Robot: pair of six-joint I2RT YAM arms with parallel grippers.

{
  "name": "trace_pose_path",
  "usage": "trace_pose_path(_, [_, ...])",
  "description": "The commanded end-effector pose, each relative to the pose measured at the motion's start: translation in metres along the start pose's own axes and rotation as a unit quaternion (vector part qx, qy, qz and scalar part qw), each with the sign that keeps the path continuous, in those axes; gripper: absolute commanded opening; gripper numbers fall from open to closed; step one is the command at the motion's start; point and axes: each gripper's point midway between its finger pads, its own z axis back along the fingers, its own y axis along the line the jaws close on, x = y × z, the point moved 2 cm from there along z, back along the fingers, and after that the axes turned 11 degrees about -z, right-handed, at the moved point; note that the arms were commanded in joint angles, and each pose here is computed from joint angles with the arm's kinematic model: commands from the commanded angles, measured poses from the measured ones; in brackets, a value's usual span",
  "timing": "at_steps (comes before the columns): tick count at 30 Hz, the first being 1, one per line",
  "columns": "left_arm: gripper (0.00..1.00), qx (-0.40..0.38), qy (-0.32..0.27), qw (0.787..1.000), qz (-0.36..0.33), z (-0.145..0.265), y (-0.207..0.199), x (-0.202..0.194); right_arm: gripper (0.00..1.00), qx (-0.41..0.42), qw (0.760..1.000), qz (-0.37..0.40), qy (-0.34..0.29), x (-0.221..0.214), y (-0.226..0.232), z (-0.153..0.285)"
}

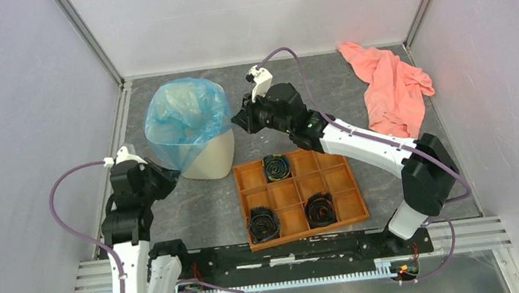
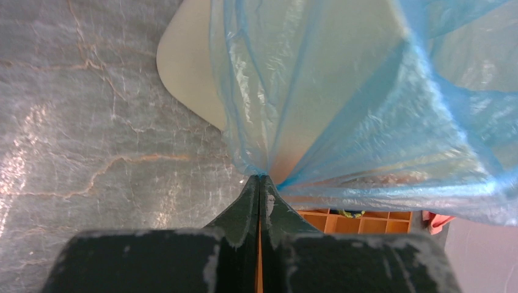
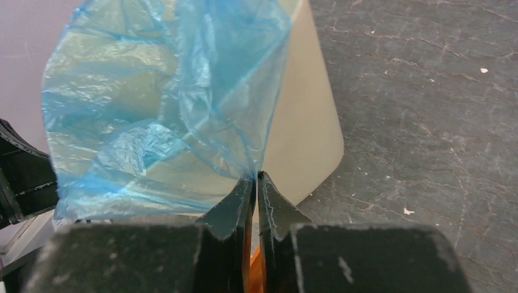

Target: Put the trash bags into the trash bin

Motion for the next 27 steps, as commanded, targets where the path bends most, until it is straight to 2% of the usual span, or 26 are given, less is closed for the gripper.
trace_pose_path(1, [0.02, 0.000, -0.025, 0.999, 0.037, -0.002, -0.005, 0.012, 0.11, 0.022, 0.999, 0.006, -0.023, 0.018, -0.005, 0.005])
trace_pose_path(6, [0.02, 0.009, -0.060, 0.996, 0.059, -0.006, -0.004, 0.026, 0.13, 0.025, 0.999, 0.025, -0.034, 0.027, -0.022, -0.004])
trace_pose_path(10, [0.02, 0.010, -0.061, 0.997, 0.055, -0.018, -0.005, 0.033, 0.22, 0.062, 0.996, 0.055, -0.042, 0.031, -0.021, -0.024])
trace_pose_path(13, [0.02, 0.026, -0.052, 0.997, 0.049, -0.023, 0.000, 0.032, 0.23, 0.069, 0.995, 0.065, -0.022, 0.027, -0.024, -0.044])
trace_pose_path(16, [0.02, 0.042, -0.047, 0.997, 0.045, -0.017, 0.007, 0.025, 0.26, 0.063, 0.996, 0.062, -0.019, 0.018, -0.032, -0.048])
trace_pose_path(19, [0.02, 0.077, -0.068, 0.994, 0.035, 0.000, 0.019, 0.025, 0.29, 0.047, 0.997, 0.062, -0.020, 0.017, -0.045, -0.050])
trace_pose_path(20, [0.06, 0.089, -0.076, 0.993, 0.027, 0.007, 0.023, 0.026, 0.29, 0.042, 0.997, 0.062, -0.020, 0.018, -0.048, -0.051])
trace_pose_path(23, [0.34, 0.116, -0.119, 0.986, -0.003, 0.033, 0.029, 0.043, 0.31, 0.025, 0.997, 0.075, -0.028, 0.029, -0.052, -0.049])
trace_pose_path(25, [0.49, 0.119, -0.149, 0.981, -0.030, 0.049, 0.025, 0.059, 0.37, 0.026, 0.995, 0.087, -0.034, 0.036, -0.048, -0.044])
trace_pose_path(27, [0.57, 0.119, -0.174, 0.976, -0.054, 0.061, 0.018, 0.079, 0.43, 0.024, 0.994, 0.099, -0.039, 0.044, -0.044, -0.037])
